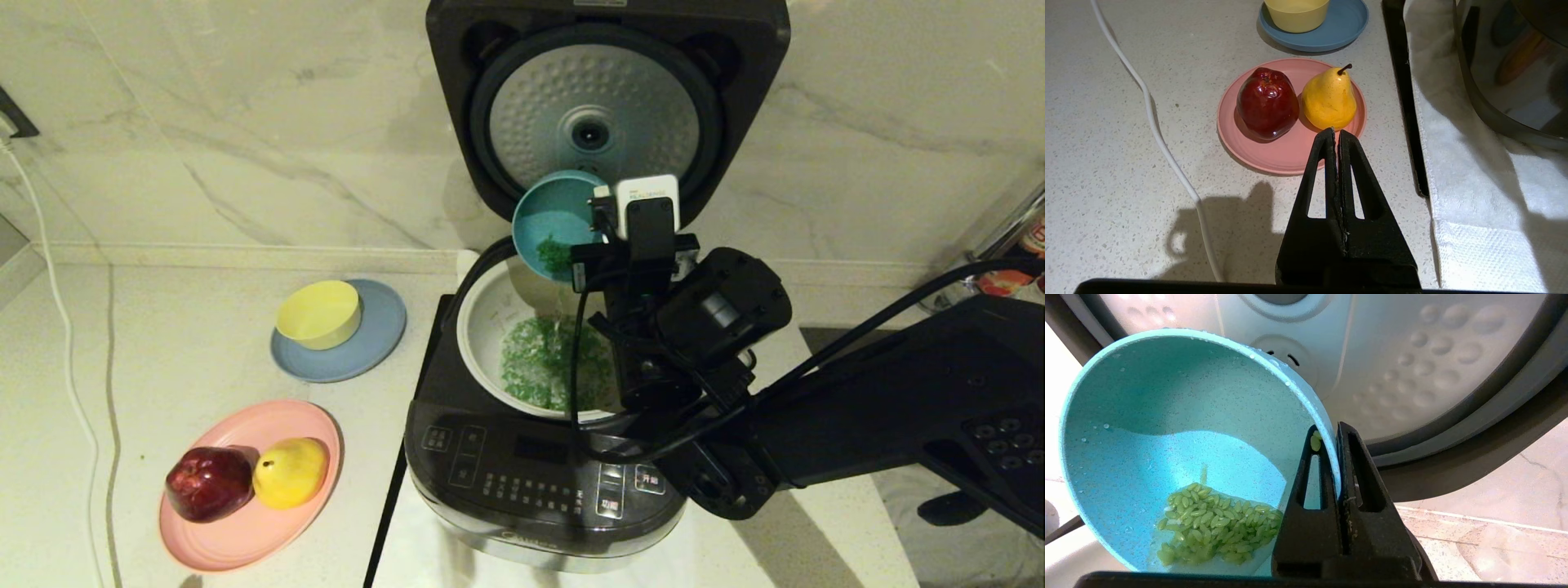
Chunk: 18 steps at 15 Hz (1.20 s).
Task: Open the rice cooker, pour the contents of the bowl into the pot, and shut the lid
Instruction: Pour the water from the bowl into the rice cooker
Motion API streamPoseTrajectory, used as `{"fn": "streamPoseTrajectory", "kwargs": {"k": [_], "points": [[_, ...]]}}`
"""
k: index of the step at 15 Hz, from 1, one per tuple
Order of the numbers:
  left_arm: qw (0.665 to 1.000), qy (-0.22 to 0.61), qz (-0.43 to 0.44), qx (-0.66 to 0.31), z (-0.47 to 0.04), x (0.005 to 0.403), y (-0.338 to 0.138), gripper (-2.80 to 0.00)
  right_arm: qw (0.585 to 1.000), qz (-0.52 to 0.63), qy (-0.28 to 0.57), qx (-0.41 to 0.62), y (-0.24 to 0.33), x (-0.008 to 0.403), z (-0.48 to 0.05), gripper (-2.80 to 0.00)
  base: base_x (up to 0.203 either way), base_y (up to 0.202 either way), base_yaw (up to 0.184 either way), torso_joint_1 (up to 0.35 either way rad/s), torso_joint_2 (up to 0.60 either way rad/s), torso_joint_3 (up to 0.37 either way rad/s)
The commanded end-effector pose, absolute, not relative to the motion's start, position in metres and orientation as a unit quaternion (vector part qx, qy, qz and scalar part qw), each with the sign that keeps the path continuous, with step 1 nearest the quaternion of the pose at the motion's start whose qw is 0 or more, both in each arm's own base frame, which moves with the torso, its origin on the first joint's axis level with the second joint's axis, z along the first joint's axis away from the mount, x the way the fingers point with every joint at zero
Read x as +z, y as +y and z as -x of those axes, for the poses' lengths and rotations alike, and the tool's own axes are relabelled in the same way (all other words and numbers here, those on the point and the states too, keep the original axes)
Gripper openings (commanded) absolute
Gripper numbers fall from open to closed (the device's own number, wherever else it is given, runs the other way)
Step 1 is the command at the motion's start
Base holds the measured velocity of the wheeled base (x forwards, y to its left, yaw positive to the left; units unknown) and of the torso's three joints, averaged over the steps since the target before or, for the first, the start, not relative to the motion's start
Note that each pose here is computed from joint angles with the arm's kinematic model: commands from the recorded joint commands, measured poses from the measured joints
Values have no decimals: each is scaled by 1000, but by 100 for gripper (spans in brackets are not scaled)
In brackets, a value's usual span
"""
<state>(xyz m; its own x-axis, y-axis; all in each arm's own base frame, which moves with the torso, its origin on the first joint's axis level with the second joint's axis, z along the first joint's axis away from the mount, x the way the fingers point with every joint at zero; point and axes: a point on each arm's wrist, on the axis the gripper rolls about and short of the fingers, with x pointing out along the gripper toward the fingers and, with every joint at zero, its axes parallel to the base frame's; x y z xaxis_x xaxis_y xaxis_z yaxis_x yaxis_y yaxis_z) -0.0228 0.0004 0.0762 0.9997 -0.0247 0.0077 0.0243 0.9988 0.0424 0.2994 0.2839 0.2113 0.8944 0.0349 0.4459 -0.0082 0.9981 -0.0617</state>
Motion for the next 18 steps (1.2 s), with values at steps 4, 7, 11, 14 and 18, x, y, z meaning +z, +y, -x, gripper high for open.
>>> {"fn": "streamPoseTrajectory", "kwargs": {"k": [4, 7, 11, 14, 18], "points": [[1000, 0, -21, -12, 22, 74, 0, -280, 971, 24, -238, 16, 289, 218, -292, -280, 0, 0, 0, 0, 0, 0], [1000, 0, -21, -12, 22, 74, 0, -280, 972, 29, -231, 20, 293, 211, -292, -280, 0, 0, 0, 0, 0, 0], [1000, 0, -21, -12, 22, 74, 0, -280, 973, 33, -228, 20, 293, 209, -292, -280, 0, 0, 0, 0, 0, 0], [1000, 0, -21, -12, 22, 74, 0, -280, 975, 43, -219, 19, 292, 203, -291, -280, 0, 0, 0, 0, 0, 0], [1000, 0, -21, -12, 22, 74, 0, -280, 978, 40, -204, 21, 290, 224, -281, -280, 0, 0, 0, 0, 0, 0]]}}
